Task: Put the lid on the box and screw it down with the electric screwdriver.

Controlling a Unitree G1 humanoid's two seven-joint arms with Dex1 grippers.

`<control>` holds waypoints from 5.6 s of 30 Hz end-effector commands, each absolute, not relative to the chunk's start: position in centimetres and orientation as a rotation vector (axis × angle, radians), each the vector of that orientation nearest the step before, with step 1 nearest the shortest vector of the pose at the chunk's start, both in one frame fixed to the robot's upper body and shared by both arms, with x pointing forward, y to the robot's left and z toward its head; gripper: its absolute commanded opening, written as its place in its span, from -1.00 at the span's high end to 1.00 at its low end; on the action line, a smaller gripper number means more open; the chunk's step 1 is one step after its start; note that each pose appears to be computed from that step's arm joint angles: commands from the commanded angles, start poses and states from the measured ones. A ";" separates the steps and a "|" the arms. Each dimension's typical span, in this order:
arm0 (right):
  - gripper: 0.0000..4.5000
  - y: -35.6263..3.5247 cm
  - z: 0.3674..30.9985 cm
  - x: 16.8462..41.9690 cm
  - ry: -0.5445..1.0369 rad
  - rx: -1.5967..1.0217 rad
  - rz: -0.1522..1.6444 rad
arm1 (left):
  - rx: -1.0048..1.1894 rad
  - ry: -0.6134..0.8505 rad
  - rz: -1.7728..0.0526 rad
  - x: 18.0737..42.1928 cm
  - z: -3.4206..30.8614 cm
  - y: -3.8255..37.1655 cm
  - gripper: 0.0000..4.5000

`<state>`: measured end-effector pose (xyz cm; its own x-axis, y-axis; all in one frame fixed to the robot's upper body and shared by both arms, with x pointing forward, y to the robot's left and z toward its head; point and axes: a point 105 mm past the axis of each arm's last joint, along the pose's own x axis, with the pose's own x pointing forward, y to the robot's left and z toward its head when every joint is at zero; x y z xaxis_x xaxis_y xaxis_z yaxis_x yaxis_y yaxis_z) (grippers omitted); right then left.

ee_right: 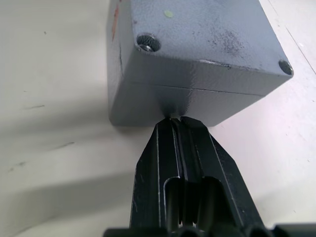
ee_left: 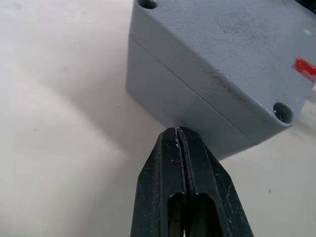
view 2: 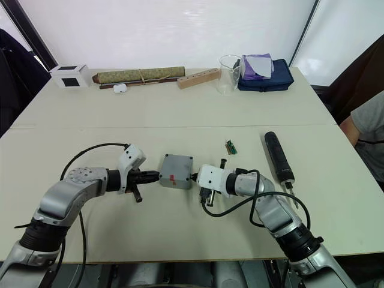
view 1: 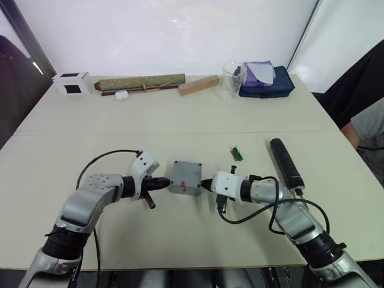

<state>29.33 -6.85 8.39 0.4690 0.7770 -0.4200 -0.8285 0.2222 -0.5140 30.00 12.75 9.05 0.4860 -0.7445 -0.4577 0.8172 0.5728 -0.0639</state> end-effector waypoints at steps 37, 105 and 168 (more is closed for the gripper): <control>0.60 -17.0 13.7 25.8 0.089 -0.233 0.593 | 0.323 0.166 -1.256 28.1 19.6 11.6 1.00; 0.93 -12.0 18.0 26.0 -0.073 -0.220 0.791 | 0.149 0.214 -1.121 30.5 19.0 14.7 1.00; 0.93 -5.2 13.7 30.9 0.015 -0.239 0.930 | 0.142 0.254 -1.085 28.6 16.6 13.9 1.00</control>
<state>30.94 -5.56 12.45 0.6026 0.7813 -0.1626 -0.7969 0.5782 -0.1748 28.57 14.25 15.71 0.4417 -0.8484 -0.2917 0.8786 0.4748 -0.0507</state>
